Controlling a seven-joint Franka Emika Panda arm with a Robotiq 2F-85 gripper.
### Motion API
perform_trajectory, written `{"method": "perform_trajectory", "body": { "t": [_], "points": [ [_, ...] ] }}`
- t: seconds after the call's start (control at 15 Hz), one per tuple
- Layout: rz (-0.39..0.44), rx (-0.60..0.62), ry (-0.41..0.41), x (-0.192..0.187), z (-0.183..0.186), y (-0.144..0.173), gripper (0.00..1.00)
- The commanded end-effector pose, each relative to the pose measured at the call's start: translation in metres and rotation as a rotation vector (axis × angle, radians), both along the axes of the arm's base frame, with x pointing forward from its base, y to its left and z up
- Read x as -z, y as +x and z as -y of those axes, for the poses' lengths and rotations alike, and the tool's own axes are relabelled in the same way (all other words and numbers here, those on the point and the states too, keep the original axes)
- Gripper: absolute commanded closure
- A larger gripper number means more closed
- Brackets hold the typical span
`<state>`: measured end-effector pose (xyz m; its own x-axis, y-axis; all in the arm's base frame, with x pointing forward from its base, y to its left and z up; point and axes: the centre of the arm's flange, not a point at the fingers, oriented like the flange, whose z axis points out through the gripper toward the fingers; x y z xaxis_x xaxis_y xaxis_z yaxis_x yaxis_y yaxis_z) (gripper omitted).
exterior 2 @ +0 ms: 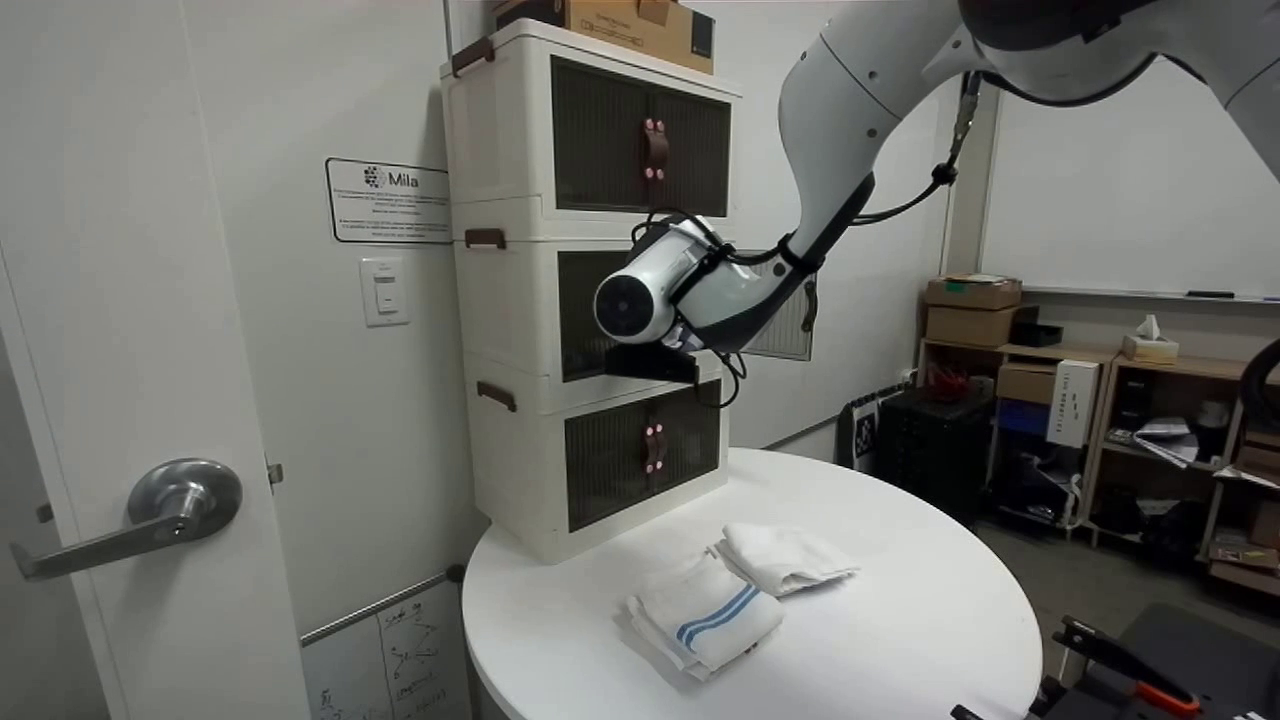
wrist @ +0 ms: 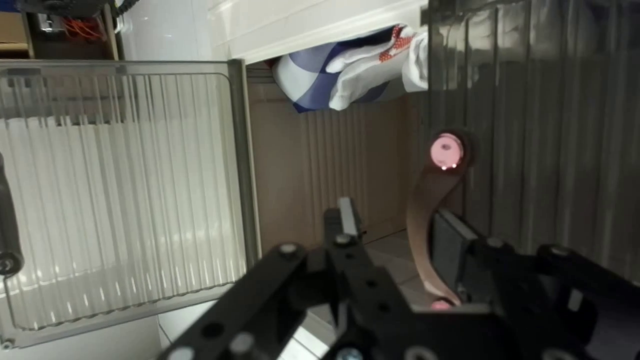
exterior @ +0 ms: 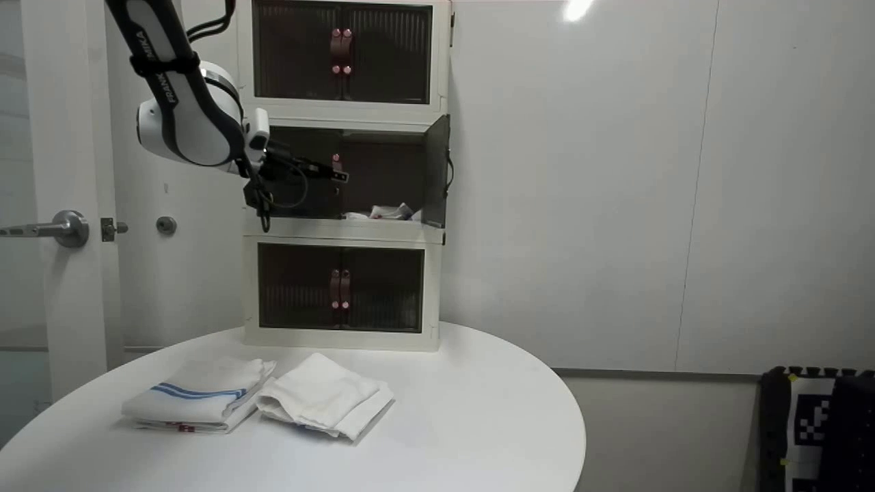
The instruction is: Open the left door of the middle shelf
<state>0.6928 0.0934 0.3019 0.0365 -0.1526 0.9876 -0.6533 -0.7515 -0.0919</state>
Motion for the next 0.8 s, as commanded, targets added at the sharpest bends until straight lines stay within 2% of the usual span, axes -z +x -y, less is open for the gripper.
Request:
{"method": "perform_trajectory", "body": {
  "t": [0.0,0.2,0.27,0.53,0.73],
  "points": [
    [-0.003,0.011,0.033,0.003,-0.005,-0.007,0.89],
    [-0.023,0.003,0.047,0.007,-0.015,-0.02,0.94],
    [-0.026,0.004,0.049,0.007,-0.016,-0.024,0.9],
    [-0.051,-0.009,0.064,0.005,-0.025,-0.041,0.86],
    [-0.081,-0.029,0.097,-0.001,-0.035,-0.059,0.89]
  ]
}}
